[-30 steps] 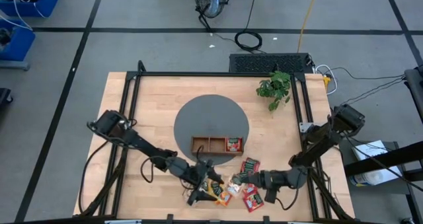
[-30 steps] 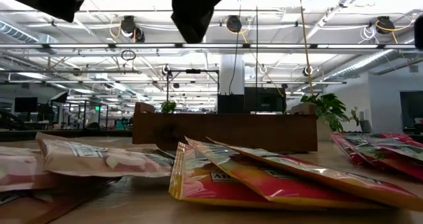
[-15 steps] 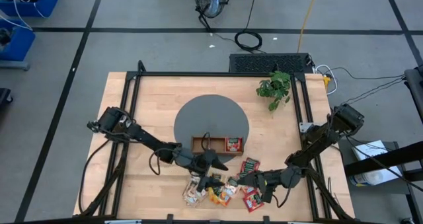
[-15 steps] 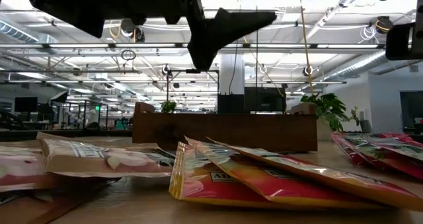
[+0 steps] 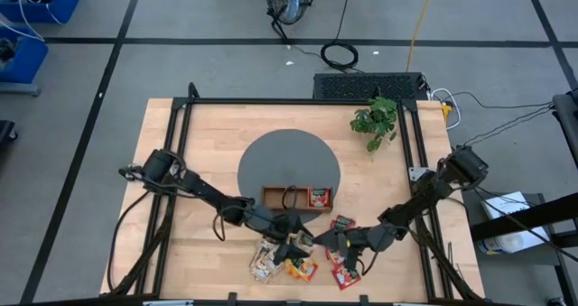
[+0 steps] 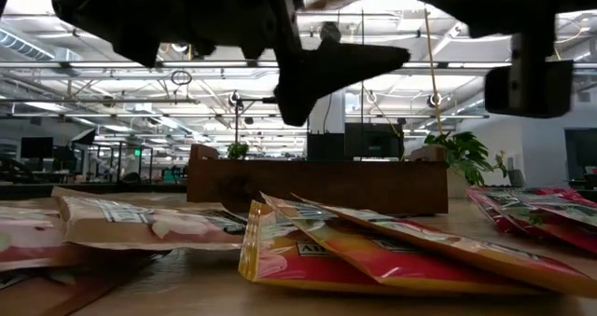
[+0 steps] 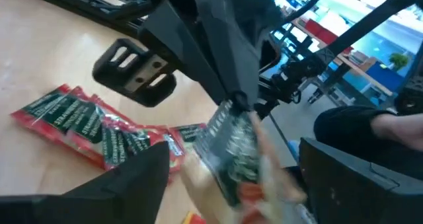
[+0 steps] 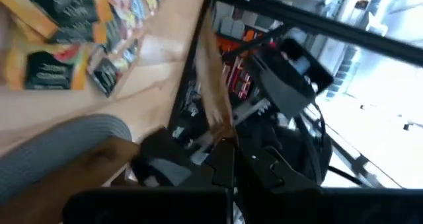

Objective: Pick & Place Tea
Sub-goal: Put the brown tea bag into the left section of the wooden organizer

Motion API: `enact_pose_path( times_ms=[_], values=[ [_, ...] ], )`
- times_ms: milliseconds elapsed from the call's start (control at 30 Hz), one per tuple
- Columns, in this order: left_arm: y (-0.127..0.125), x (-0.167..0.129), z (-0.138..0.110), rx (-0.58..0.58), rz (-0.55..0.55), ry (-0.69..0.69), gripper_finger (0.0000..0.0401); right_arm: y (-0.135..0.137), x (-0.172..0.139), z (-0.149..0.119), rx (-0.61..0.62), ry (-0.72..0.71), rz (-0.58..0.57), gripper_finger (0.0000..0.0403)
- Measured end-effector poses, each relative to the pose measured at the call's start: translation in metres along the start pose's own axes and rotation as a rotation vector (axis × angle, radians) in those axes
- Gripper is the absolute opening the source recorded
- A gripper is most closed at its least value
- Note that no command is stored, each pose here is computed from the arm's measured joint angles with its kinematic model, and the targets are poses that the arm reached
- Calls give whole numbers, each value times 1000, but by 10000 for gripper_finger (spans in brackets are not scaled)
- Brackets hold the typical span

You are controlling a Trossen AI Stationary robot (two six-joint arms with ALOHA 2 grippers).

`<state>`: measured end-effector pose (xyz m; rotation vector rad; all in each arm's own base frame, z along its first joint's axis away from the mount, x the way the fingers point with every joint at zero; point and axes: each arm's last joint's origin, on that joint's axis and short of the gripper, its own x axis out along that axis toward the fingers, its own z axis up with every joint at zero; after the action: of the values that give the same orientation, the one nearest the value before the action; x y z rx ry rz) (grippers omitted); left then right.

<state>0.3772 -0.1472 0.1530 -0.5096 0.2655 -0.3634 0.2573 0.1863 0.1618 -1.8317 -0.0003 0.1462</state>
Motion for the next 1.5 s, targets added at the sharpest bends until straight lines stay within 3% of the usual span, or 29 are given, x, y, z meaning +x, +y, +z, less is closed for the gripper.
enact_pose_path(
  times_ms=[433, 567, 800, 1000, 1200, 1367, 1500],
  values=[
    [3, -1, -1, 78, -35, 60, 74, 8, 0, 4, 24, -5, 33, 0],
    [4, -1, -1, 93, -58, 77, 34, 10, -4, 7, 20, 14, 42, 0],
    [4, -1, -1, 118, -57, 77, 6, 12, -5, 7, 98, 22, 56, 0],
    [5, -1, -3, 153, -33, 86, 5, 9, -4, 5, 278, 54, 25, 1],
    [6, -1, -3, 240, 4, 75, 4, -24, -16, 3, 491, 92, -198, 32],
    [9, -1, 0, 306, 71, 41, 4, -57, -37, -6, 929, 135, -364, 68],
    [7, -2, 0, 357, 105, 31, 3, -69, -49, -9, 1268, 110, -388, 86]
  ],
)
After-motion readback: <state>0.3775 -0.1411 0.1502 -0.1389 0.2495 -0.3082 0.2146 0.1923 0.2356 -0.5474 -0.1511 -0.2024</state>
